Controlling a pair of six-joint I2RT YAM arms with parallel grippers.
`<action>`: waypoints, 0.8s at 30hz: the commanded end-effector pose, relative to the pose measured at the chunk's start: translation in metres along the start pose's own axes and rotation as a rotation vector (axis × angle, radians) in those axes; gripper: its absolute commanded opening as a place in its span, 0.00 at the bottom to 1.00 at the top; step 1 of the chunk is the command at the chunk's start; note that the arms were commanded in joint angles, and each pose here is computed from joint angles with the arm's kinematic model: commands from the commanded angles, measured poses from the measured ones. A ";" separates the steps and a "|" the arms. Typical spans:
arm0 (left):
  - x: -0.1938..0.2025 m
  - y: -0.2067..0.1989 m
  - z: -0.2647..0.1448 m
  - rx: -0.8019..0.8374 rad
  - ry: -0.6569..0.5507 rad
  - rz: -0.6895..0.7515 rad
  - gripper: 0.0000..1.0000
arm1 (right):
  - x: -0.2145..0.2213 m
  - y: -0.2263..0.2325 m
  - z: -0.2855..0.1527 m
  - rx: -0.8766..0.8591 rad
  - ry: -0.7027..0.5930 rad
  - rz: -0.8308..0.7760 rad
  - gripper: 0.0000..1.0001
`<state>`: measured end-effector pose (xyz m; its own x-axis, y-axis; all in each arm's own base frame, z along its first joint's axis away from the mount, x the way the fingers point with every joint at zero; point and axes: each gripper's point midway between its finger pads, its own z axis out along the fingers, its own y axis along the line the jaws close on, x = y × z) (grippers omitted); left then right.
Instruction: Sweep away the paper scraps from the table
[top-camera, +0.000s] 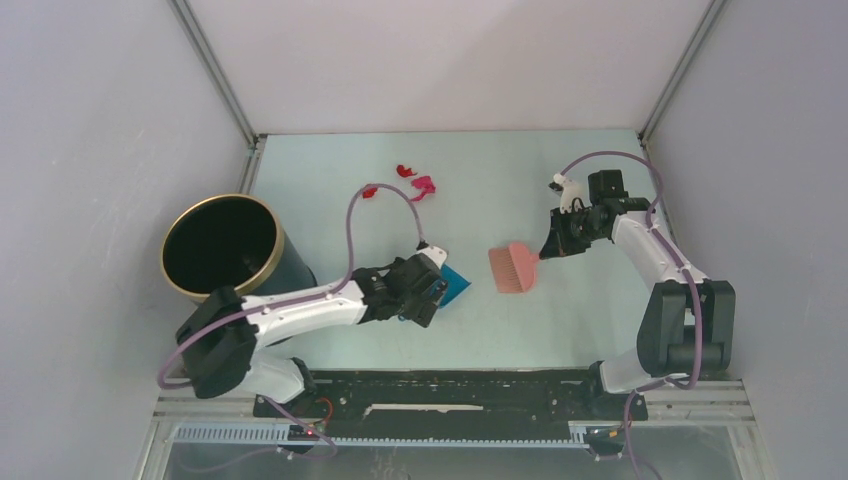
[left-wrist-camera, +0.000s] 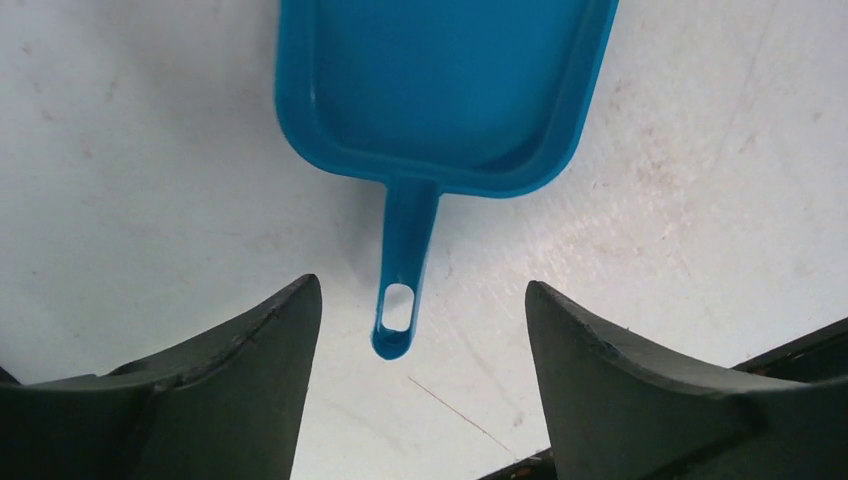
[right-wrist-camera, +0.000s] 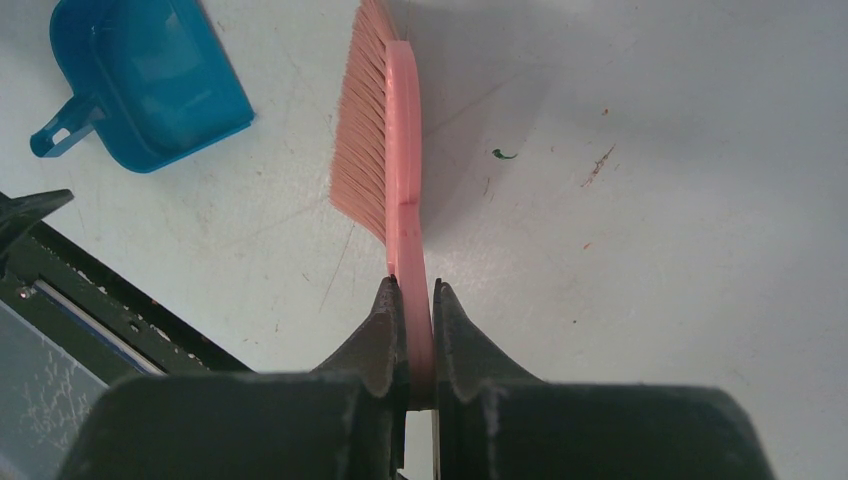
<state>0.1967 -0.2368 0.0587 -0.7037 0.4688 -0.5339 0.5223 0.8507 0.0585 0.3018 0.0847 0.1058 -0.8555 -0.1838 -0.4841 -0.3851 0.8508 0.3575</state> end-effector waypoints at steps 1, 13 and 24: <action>-0.041 0.006 -0.014 -0.007 -0.244 -0.133 0.79 | 0.028 -0.013 0.005 0.062 0.116 0.000 0.00; 0.004 0.012 -0.002 0.078 -0.355 -0.147 0.72 | 0.029 -0.012 0.007 0.058 0.124 -0.003 0.00; 0.005 0.007 0.018 0.075 -0.354 -0.087 0.50 | 0.031 -0.014 0.009 0.065 0.135 0.000 0.00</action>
<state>0.1947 -0.2178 0.0356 -0.5916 0.2716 -0.7591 0.4780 0.8764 -0.0589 0.3017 0.0851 0.1035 -0.8589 -0.1852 -0.4774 -0.3837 0.8502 0.3606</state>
